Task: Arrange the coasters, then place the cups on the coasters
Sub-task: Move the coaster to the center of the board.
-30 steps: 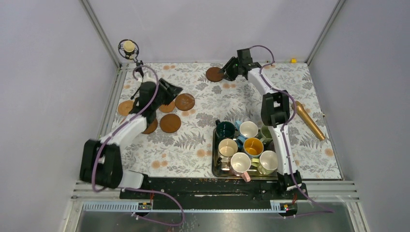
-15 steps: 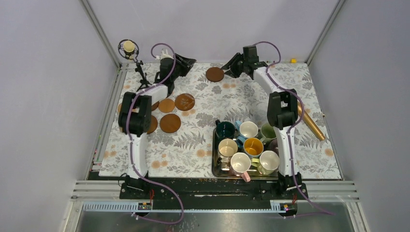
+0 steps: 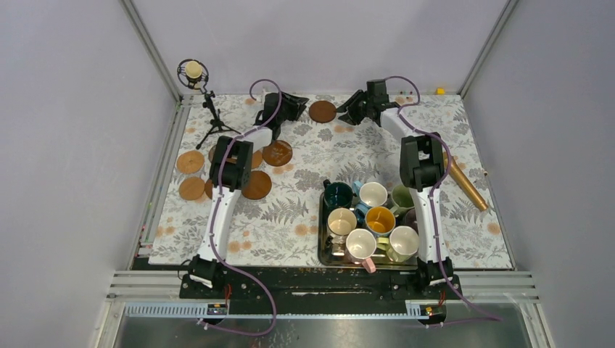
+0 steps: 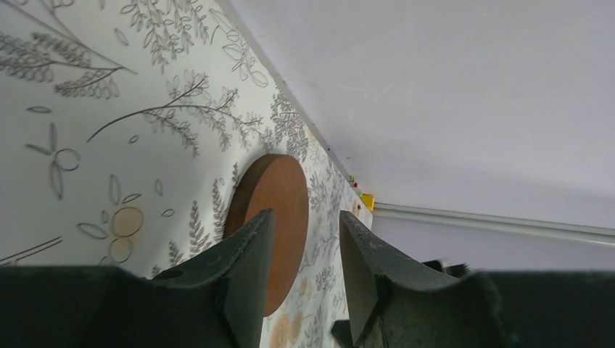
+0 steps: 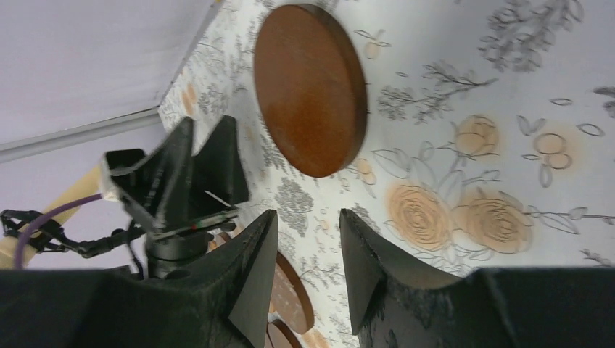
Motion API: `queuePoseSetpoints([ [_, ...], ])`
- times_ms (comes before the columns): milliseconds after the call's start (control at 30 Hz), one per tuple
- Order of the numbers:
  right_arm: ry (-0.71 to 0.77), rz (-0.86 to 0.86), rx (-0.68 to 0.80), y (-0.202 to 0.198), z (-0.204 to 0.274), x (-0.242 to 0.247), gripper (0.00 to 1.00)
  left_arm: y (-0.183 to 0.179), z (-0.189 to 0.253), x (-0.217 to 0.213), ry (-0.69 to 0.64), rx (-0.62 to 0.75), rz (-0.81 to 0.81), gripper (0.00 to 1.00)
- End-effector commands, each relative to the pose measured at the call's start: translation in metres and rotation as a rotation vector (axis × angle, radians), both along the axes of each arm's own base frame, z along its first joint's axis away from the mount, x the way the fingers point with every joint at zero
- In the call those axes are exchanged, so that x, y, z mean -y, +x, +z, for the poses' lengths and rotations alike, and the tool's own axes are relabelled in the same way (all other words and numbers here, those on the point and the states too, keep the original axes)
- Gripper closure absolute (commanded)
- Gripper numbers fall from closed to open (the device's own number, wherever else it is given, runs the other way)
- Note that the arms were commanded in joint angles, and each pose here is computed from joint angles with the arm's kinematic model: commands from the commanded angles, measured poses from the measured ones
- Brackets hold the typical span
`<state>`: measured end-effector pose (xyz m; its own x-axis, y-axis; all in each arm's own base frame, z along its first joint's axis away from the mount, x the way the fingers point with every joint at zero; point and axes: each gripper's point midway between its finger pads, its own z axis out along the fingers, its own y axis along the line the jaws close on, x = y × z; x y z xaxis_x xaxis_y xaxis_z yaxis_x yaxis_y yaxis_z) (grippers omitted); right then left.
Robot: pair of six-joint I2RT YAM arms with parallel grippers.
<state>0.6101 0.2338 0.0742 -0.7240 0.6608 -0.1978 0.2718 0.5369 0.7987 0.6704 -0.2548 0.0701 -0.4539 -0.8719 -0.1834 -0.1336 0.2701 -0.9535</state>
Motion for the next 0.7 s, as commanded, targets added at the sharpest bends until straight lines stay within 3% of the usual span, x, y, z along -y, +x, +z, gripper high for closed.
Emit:
queuePoseSetpoints([
  [0, 0.033, -0.022, 0.070, 0.003, 0.038, 0.009, 0.55, 0.018, 0.031, 0.003, -0.007, 0.031, 0.052, 0.60],
  [433, 0.055, -0.028, 0.108, 0.005, 0.044, 0.030, 0.55, 0.016, -0.027, 0.013, -0.042, -0.142, 0.096, 0.66],
  [667, 0.055, -0.026, 0.125, 0.002, 0.054, 0.033, 0.56, 0.005, -0.036, 0.024, -0.015, -0.174, 0.073, 0.66],
])
